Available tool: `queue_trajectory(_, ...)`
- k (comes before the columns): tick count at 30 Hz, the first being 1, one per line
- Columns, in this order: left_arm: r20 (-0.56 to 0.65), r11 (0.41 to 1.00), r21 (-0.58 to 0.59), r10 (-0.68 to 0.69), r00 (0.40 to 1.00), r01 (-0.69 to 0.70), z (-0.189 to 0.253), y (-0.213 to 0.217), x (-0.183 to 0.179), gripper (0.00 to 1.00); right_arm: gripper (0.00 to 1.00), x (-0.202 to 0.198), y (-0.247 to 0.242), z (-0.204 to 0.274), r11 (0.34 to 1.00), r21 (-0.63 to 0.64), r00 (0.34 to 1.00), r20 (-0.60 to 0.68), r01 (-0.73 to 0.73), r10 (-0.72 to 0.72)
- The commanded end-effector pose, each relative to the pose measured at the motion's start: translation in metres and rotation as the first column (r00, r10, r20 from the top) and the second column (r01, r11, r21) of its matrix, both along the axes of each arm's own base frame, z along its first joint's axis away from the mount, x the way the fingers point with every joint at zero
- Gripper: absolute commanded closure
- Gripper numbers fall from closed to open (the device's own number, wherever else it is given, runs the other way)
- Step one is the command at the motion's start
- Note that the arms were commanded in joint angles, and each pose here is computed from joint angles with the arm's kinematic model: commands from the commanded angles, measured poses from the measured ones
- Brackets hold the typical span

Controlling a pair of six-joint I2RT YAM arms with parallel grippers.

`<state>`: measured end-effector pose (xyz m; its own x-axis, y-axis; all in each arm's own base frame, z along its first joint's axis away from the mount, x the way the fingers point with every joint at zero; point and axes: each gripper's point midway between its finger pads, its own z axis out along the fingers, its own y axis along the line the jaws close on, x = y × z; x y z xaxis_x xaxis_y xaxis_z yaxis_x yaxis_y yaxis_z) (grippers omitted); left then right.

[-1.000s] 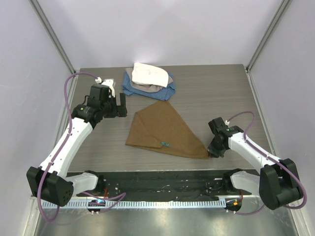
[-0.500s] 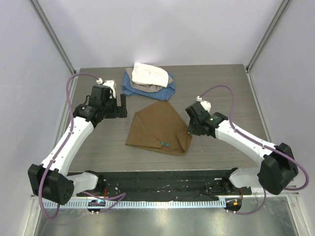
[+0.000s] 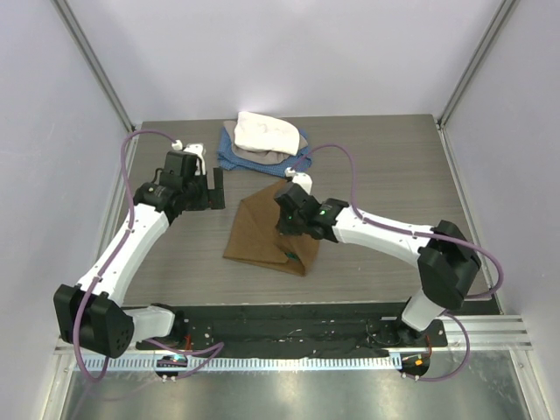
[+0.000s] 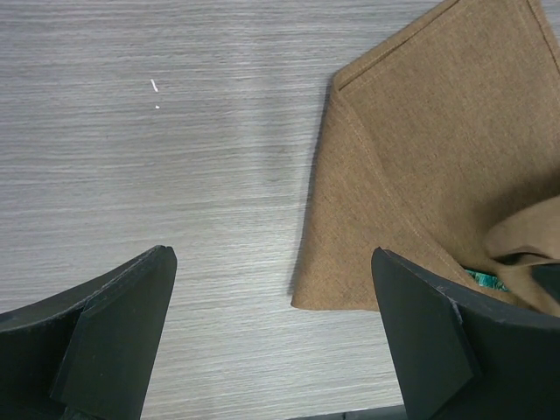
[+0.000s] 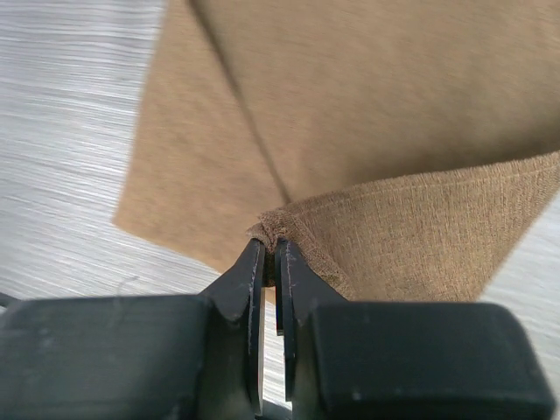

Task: Fold the napkin, place the utensils inside, and roll it up
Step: Fold the napkin

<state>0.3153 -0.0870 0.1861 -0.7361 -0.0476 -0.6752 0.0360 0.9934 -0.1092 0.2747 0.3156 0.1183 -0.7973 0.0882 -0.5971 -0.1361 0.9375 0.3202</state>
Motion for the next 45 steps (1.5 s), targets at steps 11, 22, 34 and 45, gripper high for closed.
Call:
queue_trajectory(11,0.03,0.999,0.026,0.028,0.999,-0.029,0.003,0.011,0.007,0.0,0.99,0.026,0.078,0.019,0.993,0.114,0.99,0.141,-0.039,0.022)
queue_trajectory(22,0.029,0.999,0.023,0.025,0.999,-0.025,0.003,0.01,0.007,0.0,0.99,0.013,0.107,0.005,0.989,0.104,0.987,0.129,-0.105,0.091)
queue_trajectory(34,0.02,0.999,0.02,0.025,0.999,-0.026,0.001,0.009,0.007,0.0,0.99,0.014,0.123,-0.006,0.989,0.075,0.982,0.15,-0.129,0.117)
queue_trajectory(45,0.013,0.999,0.022,0.027,1.0,-0.028,-0.002,0.009,0.008,0.0,0.99,0.01,0.132,-0.004,0.992,0.043,0.974,0.197,-0.121,0.111)
